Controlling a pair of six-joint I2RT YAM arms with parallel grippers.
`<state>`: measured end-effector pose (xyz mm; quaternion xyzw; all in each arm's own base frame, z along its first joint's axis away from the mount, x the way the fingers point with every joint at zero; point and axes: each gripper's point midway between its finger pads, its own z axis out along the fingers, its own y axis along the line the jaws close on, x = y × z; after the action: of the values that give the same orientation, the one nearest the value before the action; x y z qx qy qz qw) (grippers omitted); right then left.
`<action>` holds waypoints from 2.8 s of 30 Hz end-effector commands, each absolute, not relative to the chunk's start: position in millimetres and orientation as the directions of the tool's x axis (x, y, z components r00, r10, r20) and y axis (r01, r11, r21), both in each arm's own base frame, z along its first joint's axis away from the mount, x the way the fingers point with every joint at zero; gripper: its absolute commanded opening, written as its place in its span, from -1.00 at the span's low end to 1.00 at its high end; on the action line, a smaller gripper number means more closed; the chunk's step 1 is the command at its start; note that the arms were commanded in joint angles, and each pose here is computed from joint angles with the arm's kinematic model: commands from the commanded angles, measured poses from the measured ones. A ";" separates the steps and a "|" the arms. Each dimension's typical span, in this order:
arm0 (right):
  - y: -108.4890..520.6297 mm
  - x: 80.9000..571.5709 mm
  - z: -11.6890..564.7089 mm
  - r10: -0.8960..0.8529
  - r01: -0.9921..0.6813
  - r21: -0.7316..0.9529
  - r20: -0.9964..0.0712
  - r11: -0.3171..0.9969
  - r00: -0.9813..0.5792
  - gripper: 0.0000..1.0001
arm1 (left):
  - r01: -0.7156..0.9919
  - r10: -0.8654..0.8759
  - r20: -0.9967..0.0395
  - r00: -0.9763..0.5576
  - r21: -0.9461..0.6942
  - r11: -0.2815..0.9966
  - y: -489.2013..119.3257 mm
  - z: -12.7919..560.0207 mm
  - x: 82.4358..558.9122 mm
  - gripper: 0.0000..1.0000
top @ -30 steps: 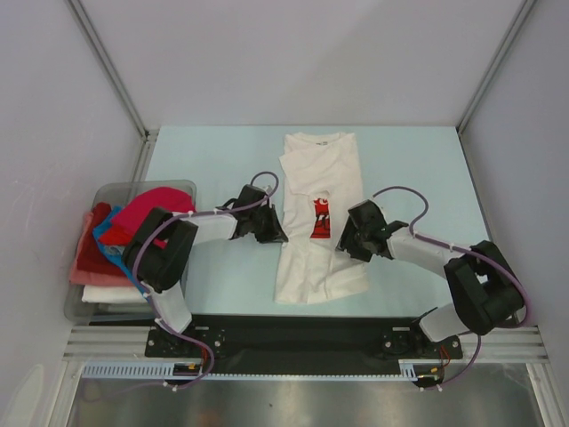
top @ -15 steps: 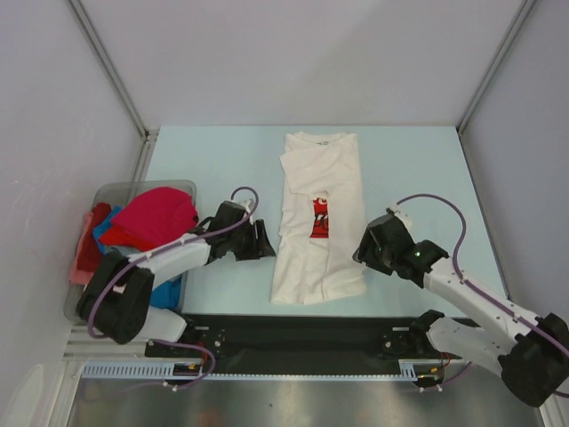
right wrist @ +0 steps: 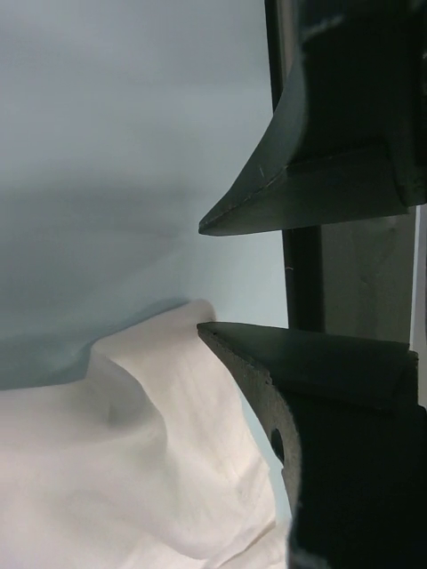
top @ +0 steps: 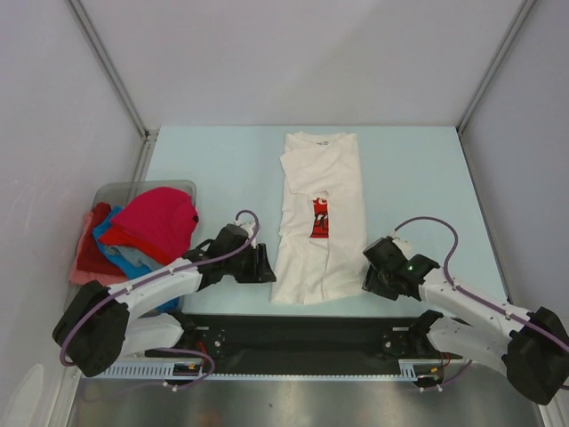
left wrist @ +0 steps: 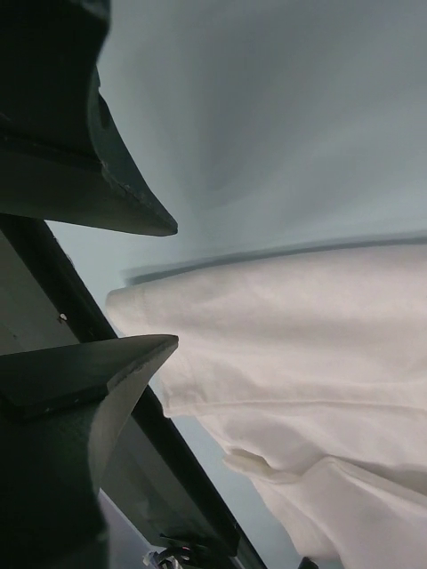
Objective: Fold and stack the t-shirts
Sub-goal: Fold the tshirt
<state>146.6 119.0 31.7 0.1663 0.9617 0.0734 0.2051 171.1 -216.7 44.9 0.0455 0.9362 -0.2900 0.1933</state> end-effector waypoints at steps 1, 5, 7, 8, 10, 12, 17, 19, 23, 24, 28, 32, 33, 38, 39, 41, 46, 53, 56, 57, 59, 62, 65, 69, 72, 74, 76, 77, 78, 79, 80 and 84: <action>121.9 161.7 34.4 0.368 0.305 0.212 -0.417 0.929 -0.831 -0.04 | 0.196 -0.037 -0.388 -0.921 -0.543 0.816 -220.4 45.1 166.1 0.08; 125.8 169.0 37.8 0.382 0.304 0.238 -0.439 0.922 -0.813 -0.05 | 0.196 -0.023 -0.370 -0.929 -0.542 0.818 -218.6 40.7 159.1 0.08; 129.5 171.5 38.4 0.383 0.296 0.256 -0.440 0.920 -0.812 -0.05 | 0.201 -0.013 -0.366 -0.931 -0.540 0.818 -217.1 39.6 156.1 0.08; 130.7 171.7 37.6 0.380 0.291 0.257 -0.440 0.922 -0.814 -0.06 | 0.202 -0.010 -0.363 -0.932 -0.541 0.816 -217.4 39.6 155.1 0.08; 133.6 171.2 33.9 0.369 0.281 0.256 -0.427 0.925 -0.825 -0.09 | 0.209 -0.001 -0.360 -0.933 -0.545 0.812 -217.7 39.5 152.0 0.09; 138.6 170.1 29.3 0.358 0.268 0.261 -0.410 0.927 -0.839 -0.19 | 0.212 0.008 -0.352 -0.936 -0.545 0.811 -216.5 38.4 148.1 0.08; 139.9 159.3 21.9 0.333 0.248 0.258 -0.376 0.934 -0.865 -0.79 | 0.211 0.014 -0.339 -0.941 -0.553 0.806 -214.4 36.3 139.9 0.03; 138.5 152.5 22.7 0.331 0.244 0.263 -0.367 0.933 -0.870 -0.97 | 0.214 0.020 -0.334 -0.942 -0.555 0.804 -214.7 35.2 136.2 0.03; 139.3 133.9 27.6 0.317 0.236 0.269 -0.320 0.934 -0.893 -1.00 | 0.203 0.015 -0.320 -0.947 -0.564 0.801 -215.2 31.3 128.4 0.03; 139.6 128.0 28.5 0.302 0.223 0.262 -0.314 0.939 -0.900 -1.00 | 0.205 0.021 -0.315 -0.949 -0.562 0.801 -215.7 29.2 126.0 0.03; 132.5 107.0 34.4 0.289 0.225 0.234 -0.294 0.946 -0.911 -1.00 | 0.209 0.030 -0.304 -0.952 -0.576 0.790 -223.4 27.0 121.4 0.01; 128.6 96.4 37.3 0.289 0.227 0.229 -0.290 0.947 -0.912 -1.00 | 0.208 0.032 -0.295 -0.955 -0.591 0.780 -232.2 26.9 119.1 -0.08; 129.0 95.1 38.1 0.292 0.228 0.236 -0.289 0.945 -0.912 -1.00 | 0.214 0.038 -0.295 -0.955 -0.593 0.776 -234.3 26.7 117.9 -0.09; 131.8 92.3 42.3 0.284 0.214 0.248 -0.291 0.945 -0.914 -1.00 | 0.218 0.052 -0.280 -0.959 -0.604 0.766 -244.2 26.2 112.5 -0.69; 132.3 92.7 43.4 0.283 0.213 0.250 -0.294 0.945 -0.913 -1.00 | 0.226 0.062 -0.279 -0.958 -0.606 0.763 -246.3 27.2 109.3 -0.83; 133.5 95.0 47.5 0.289 0.214 0.258 -0.303 0.942 -0.908 -1.00 | 0.226 0.054 -0.289 -0.956 -0.605 0.764 -249.2 32.3 109.1 -0.99; 139.6 105.2 62.2 0.300 0.200 0.296 -0.346 0.934 -0.889 -1.00 | 0.240 0.066 -0.285 -0.956 -0.634 0.736 -256.3 47.4 97.1 -0.99; 149.7 134.0 89.5 0.294 0.177 0.289 -0.434 0.941 -0.851 -1.00 | 0.267 0.074 -0.311 -0.947 -0.643 0.718 -270.8 74.1 108.0 -0.99; 149.5 153.7 107.5 0.303 0.177 0.290 -0.481 0.940 -0.822 -1.00 | 0.277 0.070 -0.329 -0.942 -0.640 0.717 -278.3 85.4 121.6 -0.99; 152.4 162.2 113.9 0.295 0.162 0.293 -0.497 0.942 -0.816 -1.00 | 0.270 0.056 -0.334 -0.941 -0.642 0.718 -278.9 88.5 129.8 -0.99; 147.6 178.1 119.5 0.324 0.186 0.303 -0.508 0.935 -0.798 -1.00 | 0.277 0.054 -0.344 -0.938 -0.643 0.714 -285.4 97.4 144.8 -0.99; 138.8 205.1 125.6 0.343 0.210 0.297 -0.527 0.931 -0.778 -1.00 | 0.255 0.010 -0.365 -0.931 -0.630 0.733 -285.8 109.0 183.8 -0.99; 128.1 235.7 131.4 0.369 0.234 0.303 -0.545 0.924 -0.753 -1.00 | 0.240 -0.013 -0.381 -0.925 -0.611 0.755 -288.5 115.2 219.8 -0.99; 118.2 277.5 139.6 0.383 0.251 0.298 -0.578 0.921 -0.721 -1.00 | 0.208 -0.052 -0.381 -0.923 -0.608 0.766 -290.2 119.7 261.9 -0.99; 111.8 309.3 141.4 0.392 0.263 0.296 -0.581 0.918 -0.713 -1.00 | 0.176 -0.092 -0.385 -0.919 -0.604 0.777 -288.0 121.2 296.3 -0.99; 113.3 328.7 141.7 0.387 0.258 0.295 -0.578 0.920 -0.719 -1.00 | 0.158 -0.120 -0.408 -0.905 -0.584 0.796 -282.1 129.3 320.2 -0.99; 109.5 345.8 144.4 0.401 0.270 0.301 -0.584 0.915 -0.706 -1.00 | 0.141 -0.134 -0.411 -0.902 -0.572 0.808 -280.3 126.5 339.0 -0.99; 108.2 352.7 137.4 0.398 0.278 0.289 -0.574 0.916 -0.715 -1.00 | 0.124 -0.148 -0.404 -0.903 -0.573 0.810 -276.9 123.3 346.8 -0.99; 106.9 364.9 144.1 0.403 0.274 0.299 -0.587 0.914 -0.703 -1.00 | 0.118 -0.152 -0.405 -0.902 -0.570 0.813 -275.9 121.5 352.7 -0.99; 107.6 371.1 144.3 0.405 0.270 0.308 -0.583 0.912 -0.704 -1.00 | 0.113 -0.151 -0.401 -0.904 -0.564 0.818 -277.0 116.8 361.6 -0.99; 109.0 378.1 136.5 0.401 0.272 0.301 -0.571 0.914 -0.717 -1.00 | 0.107 -0.157 -0.399 -0.903 -0.563 0.819 -275.1 115.5 367.6 -0.99; 114.3 409.7 140.7 0.392 0.255 0.305 -0.580 0.917 -0.715 -1.00 | 0.109 -0.157 -0.418 -0.895 -0.546 0.831 -276.6 119.5 395.7 -0.99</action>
<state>377.6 107.5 120.7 0.1958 0.9289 0.0859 0.3024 373.3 -276.6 102.1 -0.0273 0.9325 -0.2970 0.2038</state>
